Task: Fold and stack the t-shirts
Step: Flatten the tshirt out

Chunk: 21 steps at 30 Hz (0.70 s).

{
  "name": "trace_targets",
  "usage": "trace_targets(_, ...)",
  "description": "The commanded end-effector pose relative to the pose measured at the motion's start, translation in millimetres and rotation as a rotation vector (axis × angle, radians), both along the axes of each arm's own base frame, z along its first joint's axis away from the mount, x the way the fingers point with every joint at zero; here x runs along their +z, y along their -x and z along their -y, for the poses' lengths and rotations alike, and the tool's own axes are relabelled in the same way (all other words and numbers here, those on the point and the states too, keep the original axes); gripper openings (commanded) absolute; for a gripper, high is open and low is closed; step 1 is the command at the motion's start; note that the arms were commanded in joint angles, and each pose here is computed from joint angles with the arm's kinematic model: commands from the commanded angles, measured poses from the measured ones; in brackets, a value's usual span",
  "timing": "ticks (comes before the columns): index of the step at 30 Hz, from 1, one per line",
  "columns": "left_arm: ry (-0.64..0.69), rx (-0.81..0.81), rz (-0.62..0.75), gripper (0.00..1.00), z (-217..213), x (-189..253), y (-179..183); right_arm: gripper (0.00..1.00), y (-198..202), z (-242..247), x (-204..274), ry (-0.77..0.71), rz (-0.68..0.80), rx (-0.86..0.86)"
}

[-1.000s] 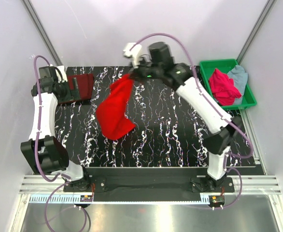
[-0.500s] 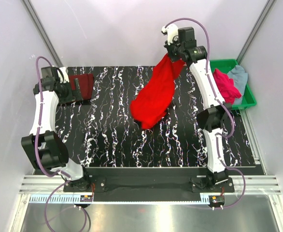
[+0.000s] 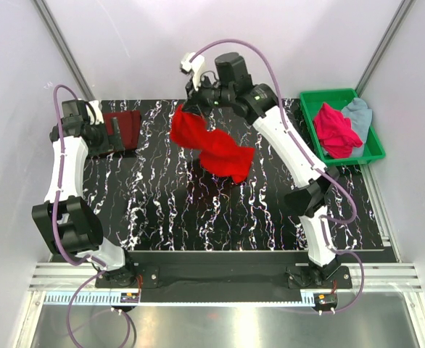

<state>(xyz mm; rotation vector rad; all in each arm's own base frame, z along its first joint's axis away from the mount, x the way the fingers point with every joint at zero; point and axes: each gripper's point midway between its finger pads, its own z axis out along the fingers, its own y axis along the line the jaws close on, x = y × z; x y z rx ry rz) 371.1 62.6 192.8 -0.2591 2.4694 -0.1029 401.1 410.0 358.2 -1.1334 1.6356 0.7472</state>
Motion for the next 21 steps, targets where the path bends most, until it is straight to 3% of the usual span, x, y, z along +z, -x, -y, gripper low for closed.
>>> trace_targets(1, -0.002, -0.004, 0.06, 0.96, -0.7, 16.9, -8.9, 0.0, 35.7, 4.4, 107.9, -0.25, 0.102, 0.12)
trace_targets(5, -0.006, -0.005, 0.055, 0.96, -1.7, 15.6, -10.0, 0.0, 50.5, 20.1, 128.8, -0.26, 0.159, 0.122)
trace_targets(8, -0.003, -0.003, 0.055, 0.96, -1.6, 14.9, -11.3, 0.0, 42.9, 46.0, 109.3, -0.193, 0.161, 0.066)
trace_targets(17, 0.016, -0.008, 0.038, 0.96, 0.5, 7.2, -13.6, 0.0, -20.2, 164.3, -44.8, 0.141, 0.03, -0.225)
trace_targets(18, 0.023, -0.011, 0.035, 0.96, 1.7, 5.3, -13.3, 0.07, -23.7, 175.2, -52.2, 0.163, 0.038, -0.256)
trace_targets(19, 0.031, -0.009, 0.034, 0.96, 2.3, 4.5, -13.6, 0.25, -36.7, 192.0, -82.1, 0.227, 0.041, -0.33)
trace_targets(20, 0.035, -0.011, 0.031, 0.96, 3.5, 2.6, -13.8, 0.67, -42.9, 202.1, -93.9, 0.266, 0.046, -0.377)
trace_targets(21, 0.038, -0.011, 0.029, 0.96, 3.7, 1.3, -14.4, 0.72, -49.9, 208.6, -113.0, 0.308, 0.024, -0.411)
